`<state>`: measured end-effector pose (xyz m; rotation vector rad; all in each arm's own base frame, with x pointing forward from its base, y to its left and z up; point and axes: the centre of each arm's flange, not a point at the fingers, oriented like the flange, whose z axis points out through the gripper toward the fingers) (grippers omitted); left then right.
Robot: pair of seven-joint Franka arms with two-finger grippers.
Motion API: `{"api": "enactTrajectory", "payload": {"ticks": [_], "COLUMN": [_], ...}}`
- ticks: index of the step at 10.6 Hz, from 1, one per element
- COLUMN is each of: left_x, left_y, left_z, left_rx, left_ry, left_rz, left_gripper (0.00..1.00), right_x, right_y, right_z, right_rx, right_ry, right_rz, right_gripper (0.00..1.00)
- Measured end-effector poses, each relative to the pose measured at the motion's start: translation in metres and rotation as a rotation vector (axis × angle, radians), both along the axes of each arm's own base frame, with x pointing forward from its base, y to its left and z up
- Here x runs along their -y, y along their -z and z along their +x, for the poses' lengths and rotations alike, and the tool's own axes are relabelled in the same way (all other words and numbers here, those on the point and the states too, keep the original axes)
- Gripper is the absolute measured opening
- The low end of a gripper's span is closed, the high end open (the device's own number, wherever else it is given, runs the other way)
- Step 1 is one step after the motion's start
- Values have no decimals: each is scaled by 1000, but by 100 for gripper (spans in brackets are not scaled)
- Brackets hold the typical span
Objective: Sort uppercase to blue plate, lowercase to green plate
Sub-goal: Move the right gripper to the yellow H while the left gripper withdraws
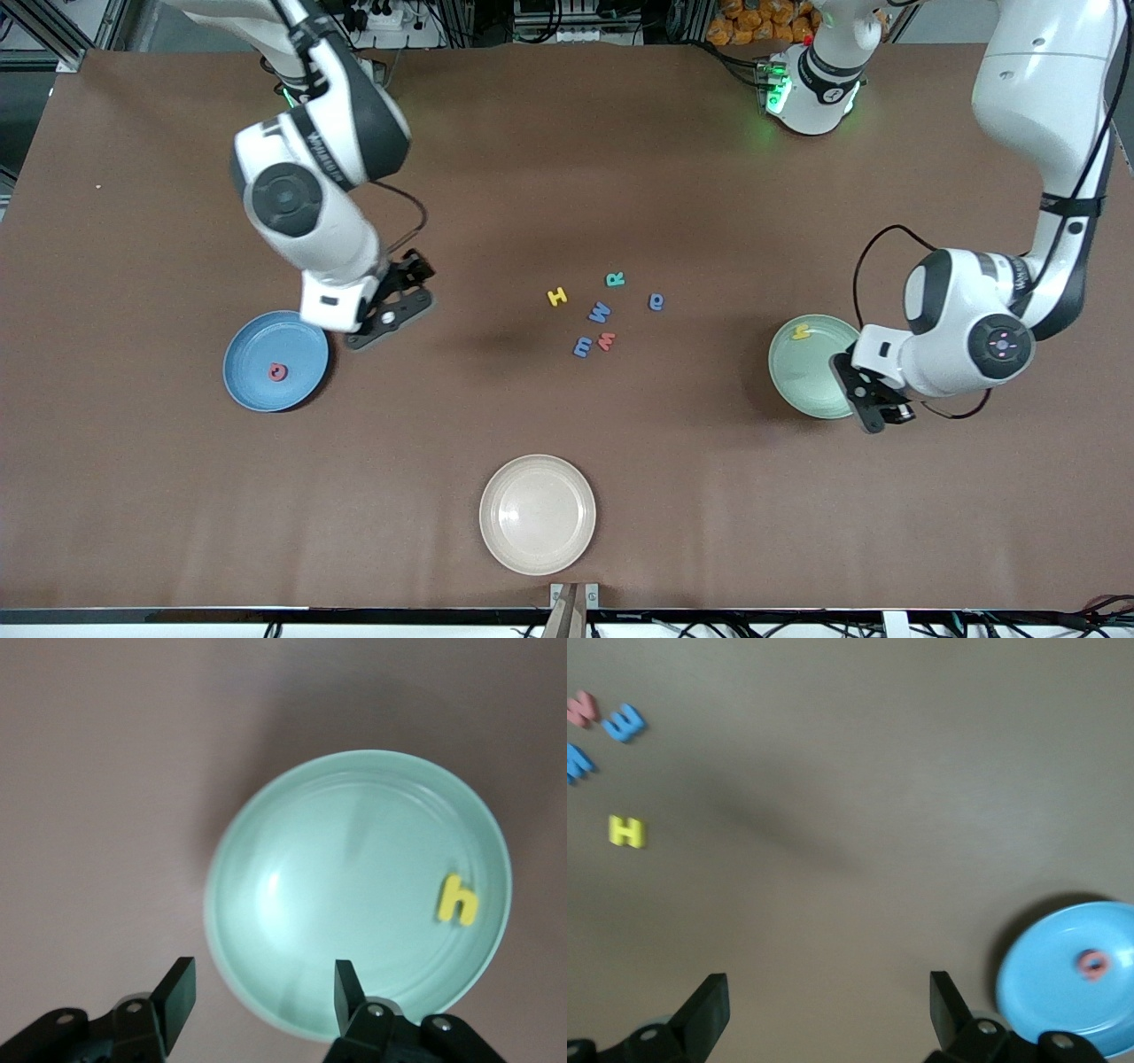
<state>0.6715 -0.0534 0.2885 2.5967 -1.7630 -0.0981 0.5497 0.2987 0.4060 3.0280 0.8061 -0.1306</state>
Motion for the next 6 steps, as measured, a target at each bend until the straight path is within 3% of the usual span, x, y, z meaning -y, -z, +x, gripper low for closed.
{"api": "enactTrajectory", "payload": {"ticks": [2,4,6], "left_x": [-9,-12,-10], "left_y": [-42,-72,-98], "left_z": [11,13,5], "left_rx": [23,17,5], "left_ry": [-51,-182,-416], "left_rz": [14,31,49], "left_gripper": [96,100,100], "right_x": [-56,-105,-145], "right_y": [16,46,89], "right_z": [-27,-49,-66], "right_rx": [12,40,69], "right_ry": [49,79,113], "right_rz": [-1,22,59], "right_gripper": [100,100,99]}}
